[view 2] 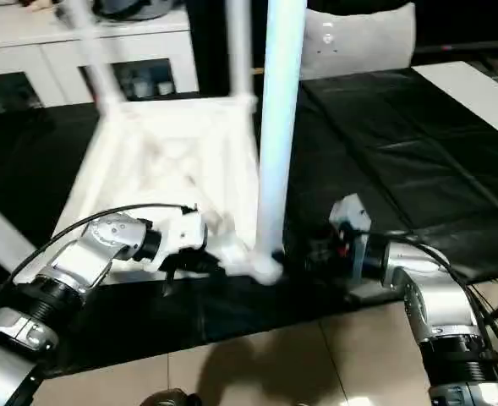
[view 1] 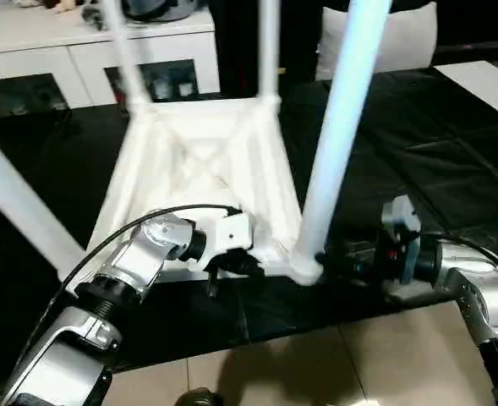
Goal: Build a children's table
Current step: Rotate leg to tighten
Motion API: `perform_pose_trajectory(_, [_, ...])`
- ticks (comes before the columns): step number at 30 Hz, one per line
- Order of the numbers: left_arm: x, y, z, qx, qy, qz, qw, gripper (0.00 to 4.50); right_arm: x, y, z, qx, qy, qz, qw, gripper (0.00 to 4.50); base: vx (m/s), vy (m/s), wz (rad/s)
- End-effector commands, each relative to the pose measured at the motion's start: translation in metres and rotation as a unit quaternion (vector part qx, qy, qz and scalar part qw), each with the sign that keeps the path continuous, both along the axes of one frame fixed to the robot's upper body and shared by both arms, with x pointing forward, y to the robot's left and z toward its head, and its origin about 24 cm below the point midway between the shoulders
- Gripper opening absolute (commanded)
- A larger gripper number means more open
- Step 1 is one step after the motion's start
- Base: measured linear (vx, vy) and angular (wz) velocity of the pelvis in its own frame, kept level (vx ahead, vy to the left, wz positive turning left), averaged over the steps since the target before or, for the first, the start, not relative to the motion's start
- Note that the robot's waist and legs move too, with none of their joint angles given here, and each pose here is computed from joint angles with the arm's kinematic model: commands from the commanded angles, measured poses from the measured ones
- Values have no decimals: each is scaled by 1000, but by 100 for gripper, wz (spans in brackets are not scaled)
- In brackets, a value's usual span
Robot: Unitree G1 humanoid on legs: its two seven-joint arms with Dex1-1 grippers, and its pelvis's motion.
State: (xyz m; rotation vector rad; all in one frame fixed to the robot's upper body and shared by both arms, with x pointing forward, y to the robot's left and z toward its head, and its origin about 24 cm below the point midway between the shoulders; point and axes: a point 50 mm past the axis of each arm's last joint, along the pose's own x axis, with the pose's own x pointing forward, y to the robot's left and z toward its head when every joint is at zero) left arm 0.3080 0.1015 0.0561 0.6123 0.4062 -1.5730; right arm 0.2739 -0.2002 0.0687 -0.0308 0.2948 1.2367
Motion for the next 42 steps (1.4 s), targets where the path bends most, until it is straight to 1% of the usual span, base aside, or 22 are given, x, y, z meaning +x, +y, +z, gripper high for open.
perform_pose_trajectory(1, [-5,-6,0,27,2,-62,998,0,-1,2,5,0,-4,30,1000,311,0,0,0])
perform_pose_trajectory(5, [-5,-6,4,33,2,-98,995,0,0,6,4,2,7,62,998,277,0,0,0])
perform_pose_trajectory(6, [-4,-8,6,33,0,-103,994,0,-1,10,4,7,16,77,997,277,0,0,0])
perform_pose_trajectory(9, [-3,-9,6,32,0,-103,994,0,-2,13,3,15,30,90,995,254,0,0,0])
perform_pose_trajectory(10, [-2,-9,6,31,1,-101,994,0,-3,14,2,17,35,94,995,231,0,0,0])
perform_pose_trajectory(16, [-1,-6,4,22,17,-82,996,0,-8,14,-1,26,48,101,993,208,0,0,0])
perform_pose_trajectory(19, [0,-6,4,4,30,-57,998,0,-8,17,-1,40,51,83,994,203,0,0,0])
perform_pose_trajectory(21, [2,-10,6,-19,41,-22,999,0,-5,23,-1,52,46,45,997,202,0,0,0])
perform_pose_trajectory(23, [3,-11,6,-23,42,-7,999,0,-2,25,-2,52,46,22,997,201,0,0,0])
perform_pose_trajectory(24, [6,-14,7,-34,47,25,998,0,4,30,-4,46,41,-27,998,201,0,0,0])
perform_pose_trajectory(25, [6,-15,7,-37,48,32,998,0,6,31,-5,44,39,-38,998,201,0,0,0])
perform_pose_trajectory(26, [8,-18,8,-44,48,53,996,0,11,34,-6,39,34,-76,996,201,0,0,0])
perform_pose_trajectory(27, [8,-18,8,-44,48,53,996,0,11,34,-6,39,34,-76,996,201,0,0,0])
perform_pose_trajectory(28, [10,-25,7,-53,47,88,994,0,22,38,-11,28,29,-147,988,201,0,0,0])
perform_pose_trajectory(29, [11,-29,6,-56,46,106,992,0,27,41,-14,20,31,-181,983,201,0,0,0])
perform_pose_trajectory(34, [19,-54,6,-82,50,201,975,0,41,55,-24,10,37,-300,953,199,0,0,0])
perform_pose_trajectory(36, [23,-64,8,-93,40,238,966,0,46,60,-26,10,28,-344,938,199,0,0,0])
perform_pose_trajectory(37, [24,-69,10,-100,37,253,962,0,48,63,-26,21,22,-361,932,199,0,0,0])
perform_pose_trajectory(38, [25,-74,11,-109,34,265,957,0,49,67,-25,43,20,-363,931,232,0,0,0])
perform_pose_trajectory(39, [24,-76,12,-112,33,267,956,0,49,68,-24,52,21,-363,930,253,0,0,0])
perform_pose_trajectory(40, [24,-77,13,-114,32,265,957,0,49,69,-24,58,22,-366,929,266,0,0,0])
perform_pose_trajectory(42, [23,-78,13,-115,30,262,958,0,49,69,-23,61,23,-369,927,269,0,0,0])
